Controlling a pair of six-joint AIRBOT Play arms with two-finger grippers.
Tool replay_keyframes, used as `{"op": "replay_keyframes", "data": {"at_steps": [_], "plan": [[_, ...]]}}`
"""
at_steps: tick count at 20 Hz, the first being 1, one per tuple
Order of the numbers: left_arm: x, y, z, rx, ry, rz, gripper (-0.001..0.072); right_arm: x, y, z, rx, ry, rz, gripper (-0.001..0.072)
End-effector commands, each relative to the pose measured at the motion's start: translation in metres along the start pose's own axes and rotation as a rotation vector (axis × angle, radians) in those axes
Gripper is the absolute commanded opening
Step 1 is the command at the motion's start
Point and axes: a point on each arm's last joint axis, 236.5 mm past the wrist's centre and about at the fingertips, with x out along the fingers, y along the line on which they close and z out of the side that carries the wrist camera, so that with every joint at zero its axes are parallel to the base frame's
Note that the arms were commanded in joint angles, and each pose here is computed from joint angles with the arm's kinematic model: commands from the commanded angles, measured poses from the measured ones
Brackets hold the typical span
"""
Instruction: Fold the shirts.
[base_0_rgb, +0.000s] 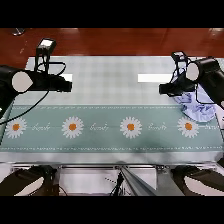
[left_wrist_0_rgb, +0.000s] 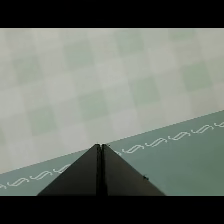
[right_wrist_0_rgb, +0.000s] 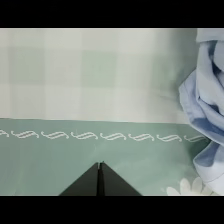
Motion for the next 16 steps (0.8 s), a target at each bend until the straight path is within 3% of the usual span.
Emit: {"op": "replay_keyframes", "data": {"at_steps": [1, 16], "plan": [[0.0000, -0.0001, 0.0000, 0.001, 0.000, 0.000, 0.0022, 0.0004, 0.0002, -0.0002, 0.000, 0.001, 0.000, 0.0023], [-0.0001, -0.0001, 0.0050, 0.001, -0.021, 0.000, 0.0022, 0.0004, 0.0002, -0.0002, 0.000, 0.001, 0.000, 0.0022]]}}
